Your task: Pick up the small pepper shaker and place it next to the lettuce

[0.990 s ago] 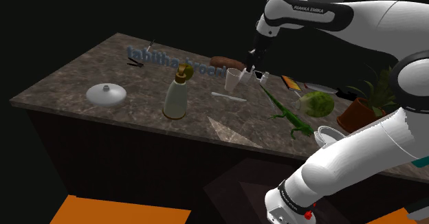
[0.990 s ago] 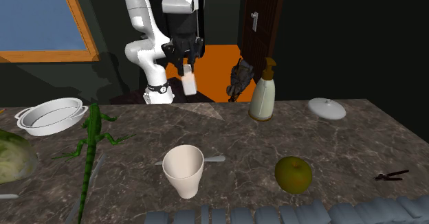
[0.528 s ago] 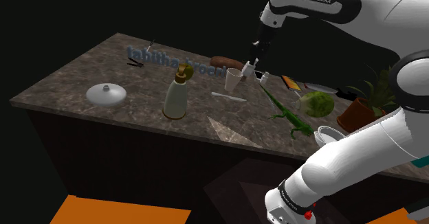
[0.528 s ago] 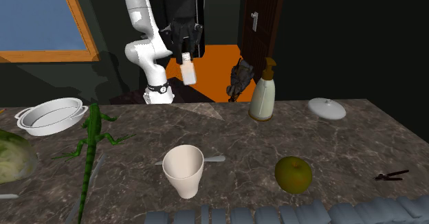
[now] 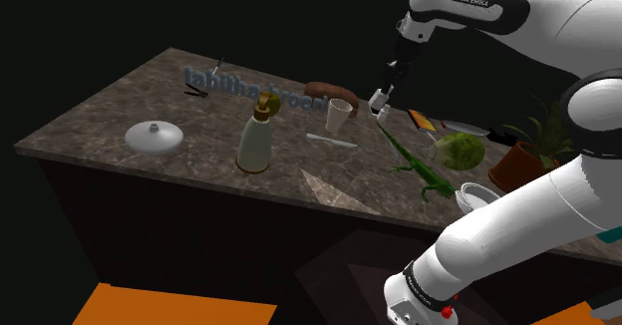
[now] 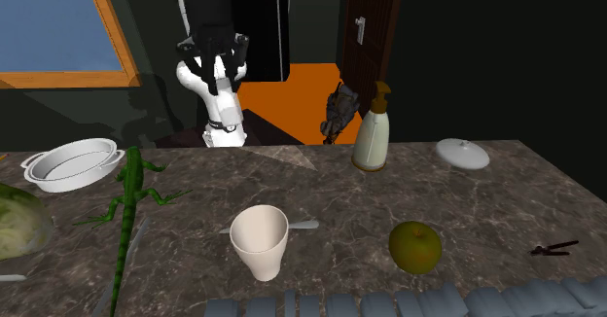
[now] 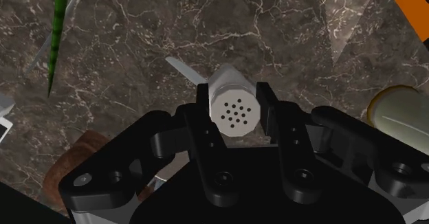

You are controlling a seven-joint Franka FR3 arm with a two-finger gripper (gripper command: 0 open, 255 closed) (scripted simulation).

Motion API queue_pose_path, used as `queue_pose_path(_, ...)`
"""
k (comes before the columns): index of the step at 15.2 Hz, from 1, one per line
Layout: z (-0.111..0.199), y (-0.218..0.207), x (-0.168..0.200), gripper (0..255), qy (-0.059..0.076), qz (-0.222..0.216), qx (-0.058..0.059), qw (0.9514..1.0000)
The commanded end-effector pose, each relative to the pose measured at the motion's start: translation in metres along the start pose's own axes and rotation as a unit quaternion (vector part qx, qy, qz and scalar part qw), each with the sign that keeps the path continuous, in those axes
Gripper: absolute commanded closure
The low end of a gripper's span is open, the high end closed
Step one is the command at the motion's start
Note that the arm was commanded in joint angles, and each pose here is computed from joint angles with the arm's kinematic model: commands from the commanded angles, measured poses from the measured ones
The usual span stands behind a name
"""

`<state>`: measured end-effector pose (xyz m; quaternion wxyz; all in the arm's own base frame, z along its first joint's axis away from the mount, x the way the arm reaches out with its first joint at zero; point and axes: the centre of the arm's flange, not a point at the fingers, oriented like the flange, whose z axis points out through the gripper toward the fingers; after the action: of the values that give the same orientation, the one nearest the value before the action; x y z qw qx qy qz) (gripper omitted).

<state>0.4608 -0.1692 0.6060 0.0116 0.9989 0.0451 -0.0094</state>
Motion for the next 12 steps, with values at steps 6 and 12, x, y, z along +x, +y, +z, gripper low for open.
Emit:
queue_pose_path(6, 0.0, 0.083, -0.035, 255, 0.0, -0.001, 0.0, 1.0)
queue_pose_path(12, 0.002, 0.156, -0.065, 255, 0.0, -0.001, 0.0, 1.0)
